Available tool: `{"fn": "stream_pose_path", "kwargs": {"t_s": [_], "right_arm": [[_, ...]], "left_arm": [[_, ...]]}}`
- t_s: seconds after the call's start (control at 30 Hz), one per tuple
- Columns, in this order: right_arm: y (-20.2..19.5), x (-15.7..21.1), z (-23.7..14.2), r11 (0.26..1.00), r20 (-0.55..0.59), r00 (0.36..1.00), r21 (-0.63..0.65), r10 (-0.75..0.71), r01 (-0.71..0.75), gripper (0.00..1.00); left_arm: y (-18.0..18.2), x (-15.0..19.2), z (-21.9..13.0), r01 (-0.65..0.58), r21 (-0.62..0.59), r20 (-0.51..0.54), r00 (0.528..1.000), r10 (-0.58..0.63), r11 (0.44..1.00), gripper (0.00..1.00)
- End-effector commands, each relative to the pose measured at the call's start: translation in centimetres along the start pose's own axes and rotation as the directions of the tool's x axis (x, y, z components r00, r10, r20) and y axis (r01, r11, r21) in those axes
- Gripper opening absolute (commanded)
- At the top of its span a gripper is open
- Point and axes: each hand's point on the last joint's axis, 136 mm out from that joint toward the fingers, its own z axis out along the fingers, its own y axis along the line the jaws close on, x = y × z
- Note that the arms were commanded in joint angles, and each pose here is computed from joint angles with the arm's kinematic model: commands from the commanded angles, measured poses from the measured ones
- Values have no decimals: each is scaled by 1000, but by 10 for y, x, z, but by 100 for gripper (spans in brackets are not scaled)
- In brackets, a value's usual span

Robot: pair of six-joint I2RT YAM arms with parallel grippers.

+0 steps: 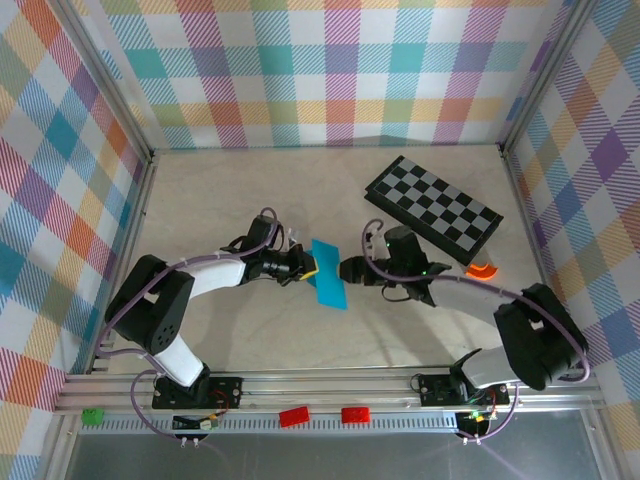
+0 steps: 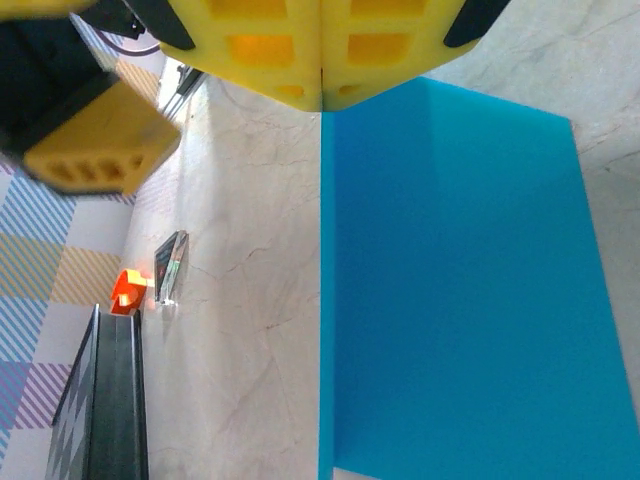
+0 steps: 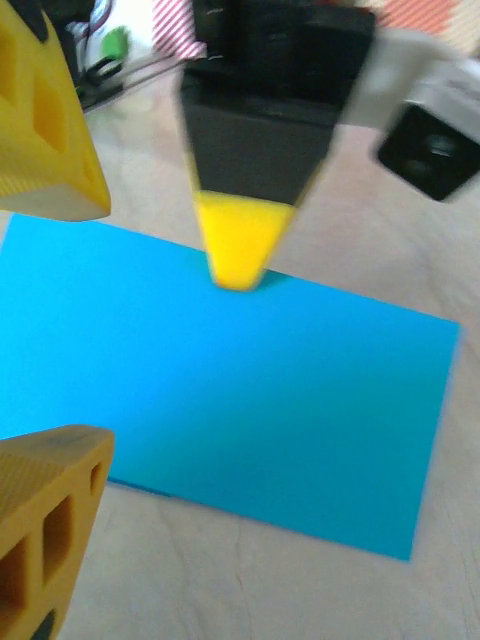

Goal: Fold a paper plane with a square sheet of paper (pick it up from the middle)

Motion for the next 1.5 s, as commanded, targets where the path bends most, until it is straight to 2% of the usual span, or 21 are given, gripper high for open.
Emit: {"fn": "stream_pose_path", "kwargs": {"t_s": [0.0,0.23,0.37,0.47,0.5,0.67,0.87,1.03,1.33,1.37,1.47], "right_arm": [[3,19,3,945,-11,950,100,-313,312,55],[29,38,16,768,15,780,192,-625,611,54],[39,48,31,640,-34,664,233,-747,732,61],[37,53,43,582,-74,620,271,-781,766,63],[36,52,46,543,-86,586,288,-806,789,63],[36,40,50,462,-98,540,403,-836,790,58],[29,38,46,445,-115,545,451,-831,774,45],[33,39,42,465,-97,552,433,-828,772,33],[37,42,40,509,-67,581,409,-811,758,29],[38,43,41,537,-53,607,407,-793,738,28],[38,45,42,549,-50,615,398,-787,734,28]], "left_arm": [[-4,3,-3,-10,-17,-13,1000,10,1000,5],[-9,1,-3,-17,-14,-16,1000,17,1000,5],[-7,1,-3,-17,-24,-17,1000,17,1000,5],[-5,1,-2,-15,-27,-20,1000,15,1000,5],[-5,1,-2,-14,-26,-21,1000,13,1000,5],[-3,2,-2,-15,-33,-23,1000,15,999,5],[-2,3,-2,-13,-35,-27,1000,12,999,5],[0,3,-1,-8,-38,-23,1000,7,999,6],[-1,3,-1,-5,-34,-21,1000,5,999,6],[-1,3,-1,-5,-33,-22,1000,4,999,6],[-1,3,0,-4,-33,-24,1000,3,999,6]]}}
